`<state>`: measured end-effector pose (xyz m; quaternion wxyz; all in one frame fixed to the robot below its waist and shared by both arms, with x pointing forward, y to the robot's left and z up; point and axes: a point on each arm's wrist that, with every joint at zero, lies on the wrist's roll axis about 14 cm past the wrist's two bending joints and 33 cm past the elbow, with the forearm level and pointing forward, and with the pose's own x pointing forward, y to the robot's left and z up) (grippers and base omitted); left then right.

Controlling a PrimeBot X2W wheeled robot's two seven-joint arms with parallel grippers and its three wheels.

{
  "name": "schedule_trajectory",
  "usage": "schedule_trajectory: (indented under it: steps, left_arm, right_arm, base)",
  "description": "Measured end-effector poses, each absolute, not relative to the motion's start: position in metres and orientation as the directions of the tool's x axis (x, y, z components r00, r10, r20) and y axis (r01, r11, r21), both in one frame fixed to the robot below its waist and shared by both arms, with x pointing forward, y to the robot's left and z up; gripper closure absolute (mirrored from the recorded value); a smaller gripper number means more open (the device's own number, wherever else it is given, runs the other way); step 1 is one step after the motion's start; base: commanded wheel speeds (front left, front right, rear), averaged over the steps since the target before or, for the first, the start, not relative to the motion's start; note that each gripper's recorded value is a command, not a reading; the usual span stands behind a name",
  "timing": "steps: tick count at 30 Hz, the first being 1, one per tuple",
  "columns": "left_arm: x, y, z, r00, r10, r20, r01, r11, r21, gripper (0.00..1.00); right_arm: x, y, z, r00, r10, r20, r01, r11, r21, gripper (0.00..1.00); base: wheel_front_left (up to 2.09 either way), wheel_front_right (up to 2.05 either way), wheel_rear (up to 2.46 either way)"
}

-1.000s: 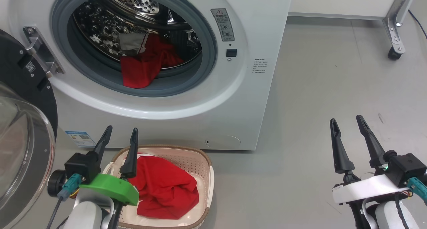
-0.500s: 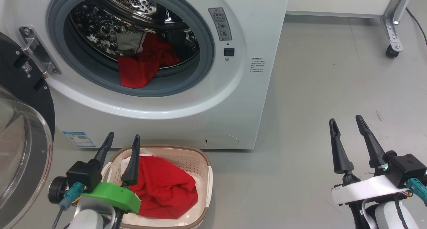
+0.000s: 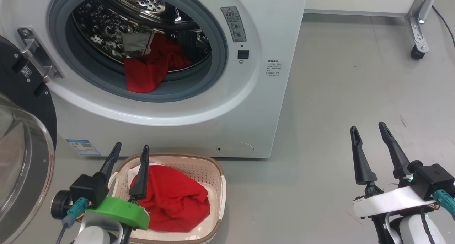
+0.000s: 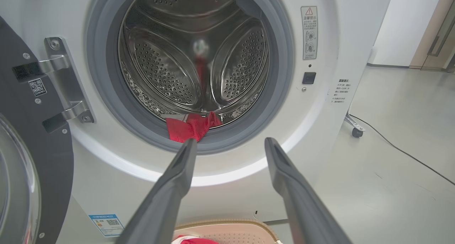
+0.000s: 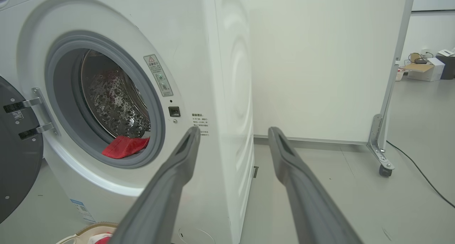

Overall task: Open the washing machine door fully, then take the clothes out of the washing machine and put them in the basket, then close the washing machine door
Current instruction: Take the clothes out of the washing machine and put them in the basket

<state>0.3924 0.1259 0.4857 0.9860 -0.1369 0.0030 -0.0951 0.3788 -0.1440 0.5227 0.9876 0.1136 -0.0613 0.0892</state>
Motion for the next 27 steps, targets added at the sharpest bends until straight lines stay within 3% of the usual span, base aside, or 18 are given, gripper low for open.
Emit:
schedule_trajectory:
  steps: [14,27]
  left_arm:
    - [0.401,0.123,0.473,0.981,-0.194,-0.009,0.183,0.943,-0.278,0.00]
    - [0.456,0.126,0.437,0.954,-0.261,-0.145,0.246,0.963,-0.111,0.00]
  right_arm:
    - [0.384,-0.144,0.513,0.980,0.166,0.114,-0.188,0.958,0.216,0.00]
    - [0.397,-0.137,0.478,0.983,0.183,0.023,-0.183,0.953,0.243,0.00]
  base:
    - [0.00,0.00,0.00]
    - [0.00,0.00,0.00]
